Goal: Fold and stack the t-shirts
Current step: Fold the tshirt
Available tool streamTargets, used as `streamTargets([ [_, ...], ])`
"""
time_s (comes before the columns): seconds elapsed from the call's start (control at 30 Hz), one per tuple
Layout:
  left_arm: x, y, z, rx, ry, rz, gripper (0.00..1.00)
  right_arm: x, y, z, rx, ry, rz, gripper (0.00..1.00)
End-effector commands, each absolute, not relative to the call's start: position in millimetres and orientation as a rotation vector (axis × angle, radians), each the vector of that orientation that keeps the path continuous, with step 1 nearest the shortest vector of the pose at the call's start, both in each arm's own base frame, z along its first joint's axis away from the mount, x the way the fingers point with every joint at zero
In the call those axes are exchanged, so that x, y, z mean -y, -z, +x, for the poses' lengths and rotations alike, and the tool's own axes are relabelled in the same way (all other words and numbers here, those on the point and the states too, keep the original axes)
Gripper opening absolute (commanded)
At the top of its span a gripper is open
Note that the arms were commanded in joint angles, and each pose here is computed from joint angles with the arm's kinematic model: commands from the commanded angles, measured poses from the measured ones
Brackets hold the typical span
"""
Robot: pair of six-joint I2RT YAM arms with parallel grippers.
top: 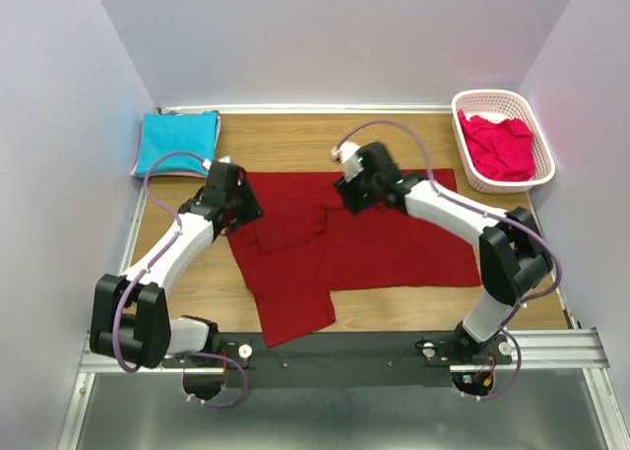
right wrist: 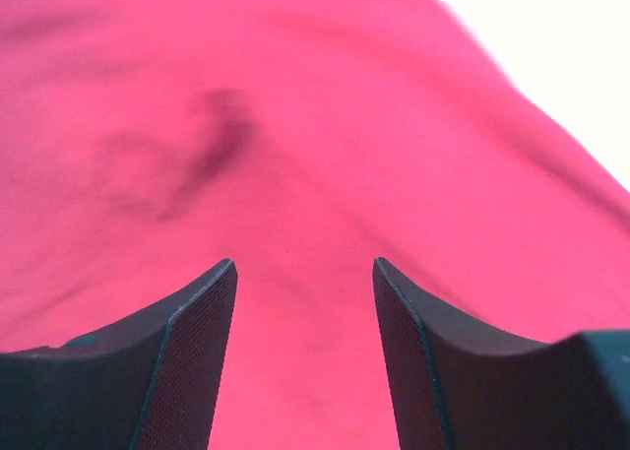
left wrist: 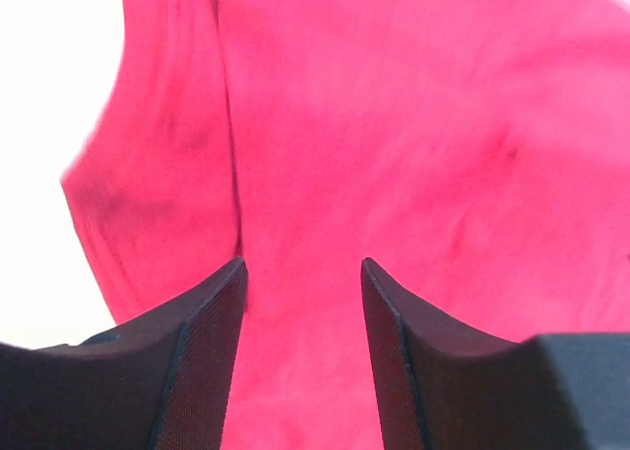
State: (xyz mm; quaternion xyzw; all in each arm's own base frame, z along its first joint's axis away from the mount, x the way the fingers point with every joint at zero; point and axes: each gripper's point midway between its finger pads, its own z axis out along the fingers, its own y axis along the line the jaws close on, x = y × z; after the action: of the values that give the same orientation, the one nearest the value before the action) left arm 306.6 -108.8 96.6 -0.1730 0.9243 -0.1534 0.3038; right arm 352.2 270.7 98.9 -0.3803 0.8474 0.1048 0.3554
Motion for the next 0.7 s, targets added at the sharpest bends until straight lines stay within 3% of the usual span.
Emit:
streamTargets([
  [0.0,87.6,-113.2,357.1,-2.362,0.278,-0.467,0.52,-204.4,-103.6,399.0,-2.346,-0.307,-0.508,0.67],
  [0.17,85.4,-100.0,409.6,-2.362,0.230,-0.471,0.40,-137.7,-98.8,440.4,-2.399,-0.288,-0.135,0.63],
  [0.4,69.2,-64.4,471.0,-2.392,0.164,-0.525,0.34,-64.0,-65.3,471.7,-2.432,-0.197,0.203,0.58],
  [0.67,22.9,-15.3,482.8,-2.457,0.074,-0.671,0.29,-32.3,-23.2,482.7,-2.478,-0.153,0.336,0.58],
])
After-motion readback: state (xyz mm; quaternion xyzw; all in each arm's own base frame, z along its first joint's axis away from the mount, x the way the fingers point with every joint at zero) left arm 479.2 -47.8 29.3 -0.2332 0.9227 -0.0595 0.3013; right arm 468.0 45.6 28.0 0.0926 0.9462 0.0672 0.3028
